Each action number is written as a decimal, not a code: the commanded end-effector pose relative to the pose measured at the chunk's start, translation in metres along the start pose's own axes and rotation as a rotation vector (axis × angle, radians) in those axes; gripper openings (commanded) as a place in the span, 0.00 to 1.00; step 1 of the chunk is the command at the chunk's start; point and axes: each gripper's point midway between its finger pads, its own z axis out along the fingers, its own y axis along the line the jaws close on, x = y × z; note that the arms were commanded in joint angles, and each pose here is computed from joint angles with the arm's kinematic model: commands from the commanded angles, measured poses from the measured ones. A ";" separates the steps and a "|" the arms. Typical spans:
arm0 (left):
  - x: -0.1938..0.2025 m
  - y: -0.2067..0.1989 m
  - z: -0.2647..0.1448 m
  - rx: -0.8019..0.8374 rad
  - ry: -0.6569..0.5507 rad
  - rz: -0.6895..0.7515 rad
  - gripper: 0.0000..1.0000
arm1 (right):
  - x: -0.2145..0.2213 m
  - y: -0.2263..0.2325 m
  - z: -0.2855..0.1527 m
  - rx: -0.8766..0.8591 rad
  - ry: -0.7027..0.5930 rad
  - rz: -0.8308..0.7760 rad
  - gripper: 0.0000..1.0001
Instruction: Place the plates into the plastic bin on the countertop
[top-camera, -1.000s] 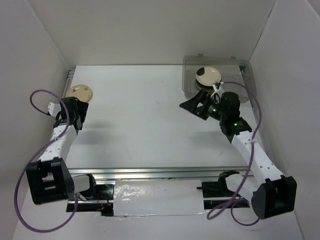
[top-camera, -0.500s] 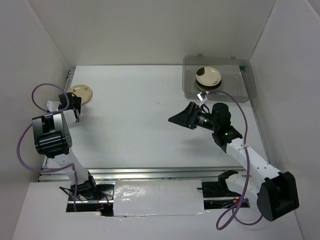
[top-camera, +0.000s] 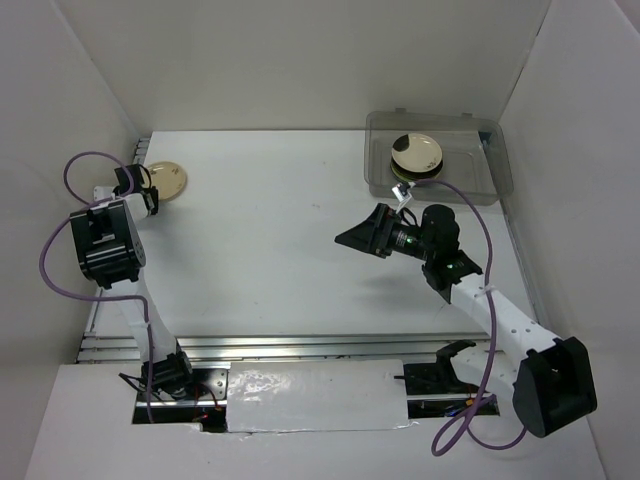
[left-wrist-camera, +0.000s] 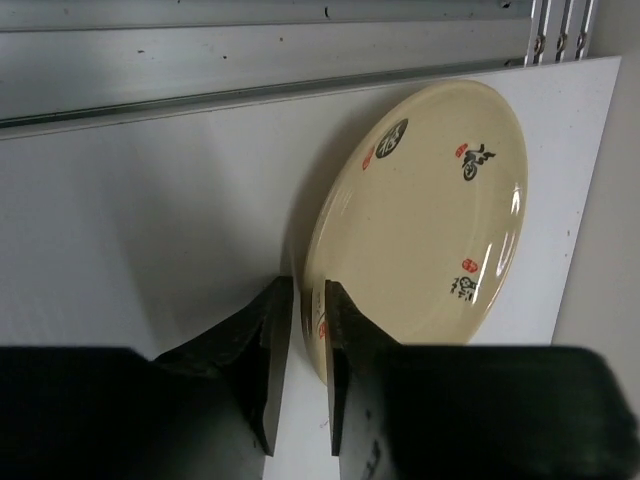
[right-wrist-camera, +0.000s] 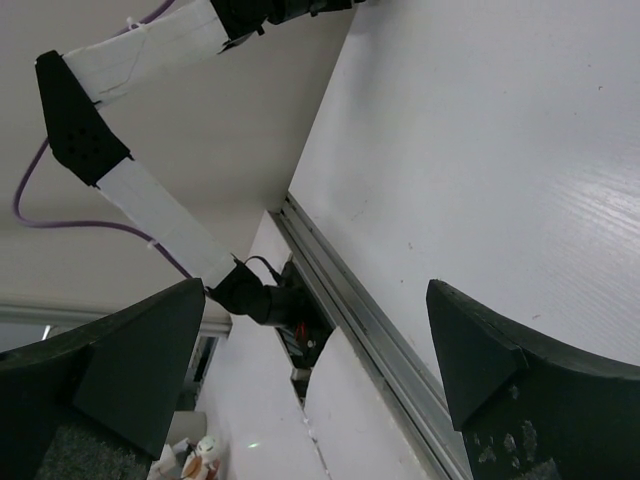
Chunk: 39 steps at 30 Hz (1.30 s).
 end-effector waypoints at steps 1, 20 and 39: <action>0.036 0.088 0.012 -0.254 0.111 0.059 0.32 | -0.015 0.020 -0.005 -0.045 -0.046 -0.071 1.00; 0.077 0.019 -0.102 -0.007 0.179 0.322 0.00 | -0.033 0.016 -0.009 0.019 -0.100 -0.101 1.00; 0.257 0.041 -0.377 0.788 0.867 0.757 0.00 | -0.004 -0.103 0.024 0.316 0.170 -0.082 0.96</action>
